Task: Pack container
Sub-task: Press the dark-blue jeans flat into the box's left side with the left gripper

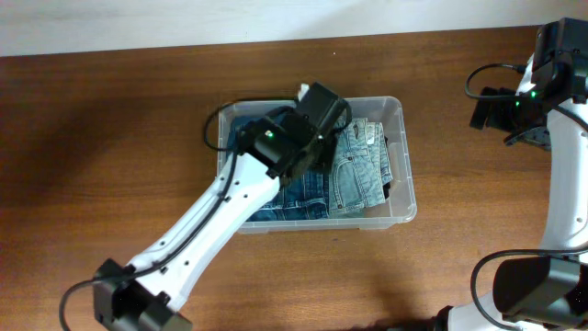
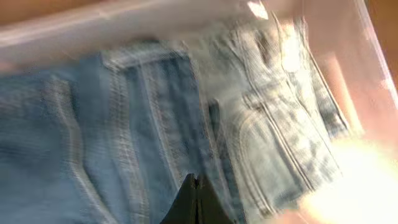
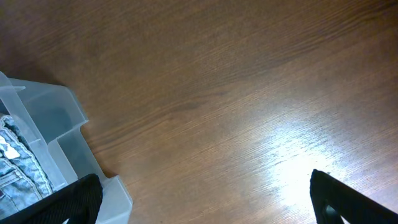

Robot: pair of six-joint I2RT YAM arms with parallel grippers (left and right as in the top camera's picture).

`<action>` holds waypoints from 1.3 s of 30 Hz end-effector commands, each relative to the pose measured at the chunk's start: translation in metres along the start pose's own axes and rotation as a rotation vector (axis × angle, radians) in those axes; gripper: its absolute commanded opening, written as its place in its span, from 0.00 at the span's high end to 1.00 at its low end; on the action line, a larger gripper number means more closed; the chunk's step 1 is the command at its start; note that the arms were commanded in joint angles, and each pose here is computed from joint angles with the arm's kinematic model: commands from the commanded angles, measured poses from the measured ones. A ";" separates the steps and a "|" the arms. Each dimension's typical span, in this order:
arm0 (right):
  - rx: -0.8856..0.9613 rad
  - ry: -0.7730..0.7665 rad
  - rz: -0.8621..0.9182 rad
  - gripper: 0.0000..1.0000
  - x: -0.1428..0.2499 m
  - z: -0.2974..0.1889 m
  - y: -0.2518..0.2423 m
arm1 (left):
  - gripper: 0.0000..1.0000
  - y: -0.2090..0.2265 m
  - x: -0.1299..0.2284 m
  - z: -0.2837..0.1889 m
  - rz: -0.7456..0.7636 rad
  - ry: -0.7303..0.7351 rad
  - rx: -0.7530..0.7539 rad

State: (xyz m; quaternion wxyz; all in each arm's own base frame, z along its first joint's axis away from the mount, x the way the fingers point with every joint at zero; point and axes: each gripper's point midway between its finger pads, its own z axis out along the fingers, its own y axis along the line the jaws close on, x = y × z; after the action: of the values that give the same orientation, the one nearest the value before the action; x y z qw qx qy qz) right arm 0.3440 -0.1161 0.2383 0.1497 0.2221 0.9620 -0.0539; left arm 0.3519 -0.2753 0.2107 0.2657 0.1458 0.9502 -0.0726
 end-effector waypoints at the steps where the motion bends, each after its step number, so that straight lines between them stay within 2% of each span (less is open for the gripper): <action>1: 0.014 -0.003 0.011 0.02 -0.001 0.000 -0.004 | 0.99 0.035 -0.017 -0.008 0.013 -0.091 -0.198; 6: 0.014 -0.003 0.011 0.02 -0.001 0.000 -0.004 | 0.99 0.048 -0.018 0.016 -0.006 -0.065 -0.239; 10: 0.014 -0.003 0.011 0.01 -0.001 0.000 -0.004 | 1.00 0.059 -0.014 0.063 -0.023 -0.010 -0.264; 15: 0.014 -0.003 0.011 0.01 -0.001 0.000 -0.004 | 0.99 0.070 0.016 0.132 -0.022 0.123 -0.290; 17: 0.014 -0.003 0.011 0.01 -0.001 0.000 -0.004 | 0.99 0.075 0.022 0.144 -0.027 0.151 -0.293; 20: 0.014 -0.003 0.011 0.01 -0.001 0.000 -0.004 | 0.99 0.079 0.009 0.133 -0.047 0.123 -0.286; 24: 0.014 -0.003 0.011 0.01 -0.001 0.000 -0.004 | 0.99 0.079 -0.021 0.086 -0.073 0.044 -0.265; 27: 0.014 -0.003 0.011 0.02 -0.001 0.000 -0.004 | 0.99 0.082 -0.025 0.054 -0.079 0.028 -0.262; 32: 0.014 -0.003 0.011 0.01 -0.001 0.000 -0.004 | 0.99 0.100 -0.008 0.027 -0.106 0.091 -0.298; 36: 0.014 -0.003 0.011 0.01 -0.001 0.000 -0.004 | 0.99 0.116 0.015 0.023 -0.159 0.187 -0.340; 39: 0.014 -0.003 0.011 0.01 -0.001 0.000 -0.004 | 0.99 0.118 0.031 0.024 -0.176 0.259 -0.317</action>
State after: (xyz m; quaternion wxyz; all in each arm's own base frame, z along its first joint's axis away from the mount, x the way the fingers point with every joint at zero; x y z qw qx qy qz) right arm 0.3440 -0.1161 0.2383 0.1497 0.2219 0.9620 -0.0539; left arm 0.3816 -0.1657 0.1703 0.1735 0.0484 0.9796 0.0897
